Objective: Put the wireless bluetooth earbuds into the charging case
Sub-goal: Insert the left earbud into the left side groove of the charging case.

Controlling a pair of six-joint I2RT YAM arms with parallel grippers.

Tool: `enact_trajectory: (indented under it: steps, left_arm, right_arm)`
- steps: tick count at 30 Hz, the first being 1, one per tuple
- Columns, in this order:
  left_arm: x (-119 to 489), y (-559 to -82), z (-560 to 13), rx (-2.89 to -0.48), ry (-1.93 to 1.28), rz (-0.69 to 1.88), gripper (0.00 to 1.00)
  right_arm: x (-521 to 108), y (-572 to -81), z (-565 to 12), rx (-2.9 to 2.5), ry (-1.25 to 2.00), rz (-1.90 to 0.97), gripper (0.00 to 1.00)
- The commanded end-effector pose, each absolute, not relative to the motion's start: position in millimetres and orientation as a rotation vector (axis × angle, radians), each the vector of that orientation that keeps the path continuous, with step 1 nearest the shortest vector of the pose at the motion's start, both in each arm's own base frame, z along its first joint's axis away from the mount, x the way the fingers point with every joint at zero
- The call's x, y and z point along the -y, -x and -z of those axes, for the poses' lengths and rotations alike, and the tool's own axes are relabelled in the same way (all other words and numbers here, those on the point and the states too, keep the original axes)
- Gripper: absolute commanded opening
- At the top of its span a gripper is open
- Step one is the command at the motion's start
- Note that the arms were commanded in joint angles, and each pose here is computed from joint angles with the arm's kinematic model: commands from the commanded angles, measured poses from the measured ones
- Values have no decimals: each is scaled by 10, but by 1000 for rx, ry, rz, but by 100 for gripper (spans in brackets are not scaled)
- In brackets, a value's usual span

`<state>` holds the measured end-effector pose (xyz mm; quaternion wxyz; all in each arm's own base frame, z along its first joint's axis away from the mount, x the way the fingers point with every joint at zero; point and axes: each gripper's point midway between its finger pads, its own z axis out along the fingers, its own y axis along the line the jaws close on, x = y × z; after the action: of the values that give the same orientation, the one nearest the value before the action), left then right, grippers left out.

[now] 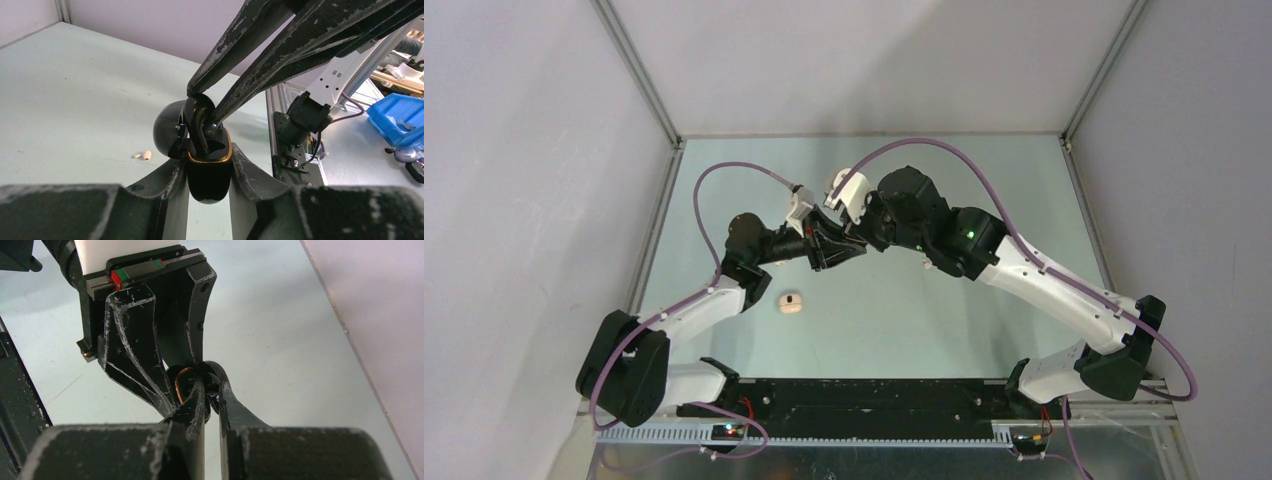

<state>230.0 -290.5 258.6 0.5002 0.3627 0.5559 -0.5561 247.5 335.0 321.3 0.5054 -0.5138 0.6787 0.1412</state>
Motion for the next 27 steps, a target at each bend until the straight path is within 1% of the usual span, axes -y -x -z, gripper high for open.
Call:
enact_trajectory:
  steps: [1, 11, 21, 27]
  left_arm:
    - [2913, -2282, -2949, -1216, -901, 1315, 1]
    - [2880, -2281, -2991, -1195, -895, 1303, 1]
    - [2856, -2276, -3032, -1171, -895, 1292, 1]
    - [2850, -2266, -3036, -1164, -900, 1286, 1]
  right_arm:
    - [-3396, -2404, -3338, -1636, 1196, -393, 4]
    - [-3395, -2450, -3175, -1743, 1110, -414, 6]
    - [-3309, -2568, -3175, -1787, 1033, -401, 7]
    - [-3389, -2506, -3124, -1807, 1049, -471, 7]
